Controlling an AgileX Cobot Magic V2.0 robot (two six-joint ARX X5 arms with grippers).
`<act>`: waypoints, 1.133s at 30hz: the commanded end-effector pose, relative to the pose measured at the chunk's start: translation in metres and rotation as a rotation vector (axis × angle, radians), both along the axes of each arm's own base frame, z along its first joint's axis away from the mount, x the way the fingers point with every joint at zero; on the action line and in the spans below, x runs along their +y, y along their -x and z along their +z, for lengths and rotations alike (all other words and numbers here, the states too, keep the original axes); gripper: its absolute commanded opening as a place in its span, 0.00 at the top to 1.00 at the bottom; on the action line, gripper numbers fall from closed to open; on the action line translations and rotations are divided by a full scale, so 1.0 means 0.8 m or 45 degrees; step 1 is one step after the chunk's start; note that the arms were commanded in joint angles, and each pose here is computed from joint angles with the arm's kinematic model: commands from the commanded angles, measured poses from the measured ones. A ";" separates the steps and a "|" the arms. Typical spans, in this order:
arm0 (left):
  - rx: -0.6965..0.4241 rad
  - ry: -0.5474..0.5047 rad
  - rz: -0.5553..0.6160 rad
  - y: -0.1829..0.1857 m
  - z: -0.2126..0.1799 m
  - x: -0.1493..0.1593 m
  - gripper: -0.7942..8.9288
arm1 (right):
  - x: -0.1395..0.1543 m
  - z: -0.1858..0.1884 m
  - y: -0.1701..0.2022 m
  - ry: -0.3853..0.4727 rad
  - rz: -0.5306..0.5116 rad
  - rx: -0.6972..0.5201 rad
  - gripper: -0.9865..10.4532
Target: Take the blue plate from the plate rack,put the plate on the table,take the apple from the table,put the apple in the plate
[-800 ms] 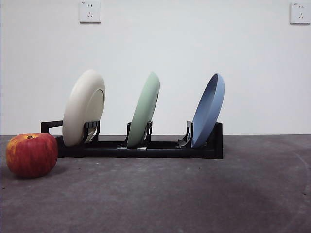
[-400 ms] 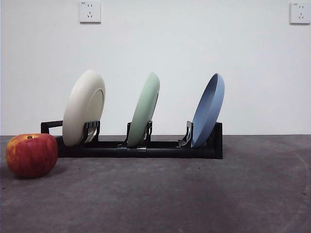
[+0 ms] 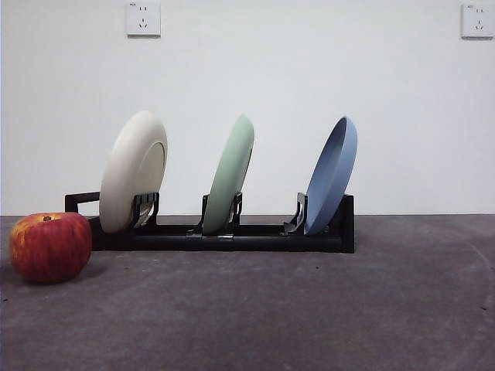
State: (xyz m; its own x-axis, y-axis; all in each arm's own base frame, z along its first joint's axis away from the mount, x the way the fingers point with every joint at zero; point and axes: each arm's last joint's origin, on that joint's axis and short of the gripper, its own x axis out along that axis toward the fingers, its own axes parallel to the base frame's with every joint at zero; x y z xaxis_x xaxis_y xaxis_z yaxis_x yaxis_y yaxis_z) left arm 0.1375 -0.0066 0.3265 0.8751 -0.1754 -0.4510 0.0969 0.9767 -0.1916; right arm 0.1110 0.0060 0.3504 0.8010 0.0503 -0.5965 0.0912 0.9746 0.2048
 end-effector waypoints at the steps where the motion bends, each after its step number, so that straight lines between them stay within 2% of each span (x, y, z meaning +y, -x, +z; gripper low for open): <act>1: 0.106 0.078 -0.125 -0.016 -0.009 -0.005 0.92 | 0.001 -0.009 -0.016 -0.015 0.006 0.118 0.91; 5: 0.241 0.237 -0.367 -0.045 -0.027 -0.013 0.92 | 0.007 -0.030 -0.043 -0.081 0.161 0.338 0.91; 8: 0.336 0.265 -0.428 -0.066 -0.037 -0.022 0.92 | 0.011 -0.040 -0.060 -0.140 0.243 0.416 0.91; 12: 0.395 0.262 -0.529 -0.101 -0.028 -0.048 0.92 | 0.012 -0.052 -0.077 -0.134 0.256 0.493 0.91; 16: 0.376 0.234 -0.668 -0.152 0.006 -0.095 0.92 | 0.013 -0.056 -0.084 -0.079 0.318 0.503 0.91; 24: 0.321 0.222 -0.918 -0.240 0.052 -0.213 0.92 | 0.012 -0.056 -0.085 -0.053 0.333 0.495 0.91; 29: 0.248 0.158 -0.957 -0.280 0.048 -0.288 0.92 | 0.012 -0.057 -0.083 -0.055 0.333 0.508 0.91; 34: 0.239 0.157 -1.026 -0.317 0.018 -0.349 0.92 | 0.012 -0.058 -0.080 -0.058 0.332 0.545 0.91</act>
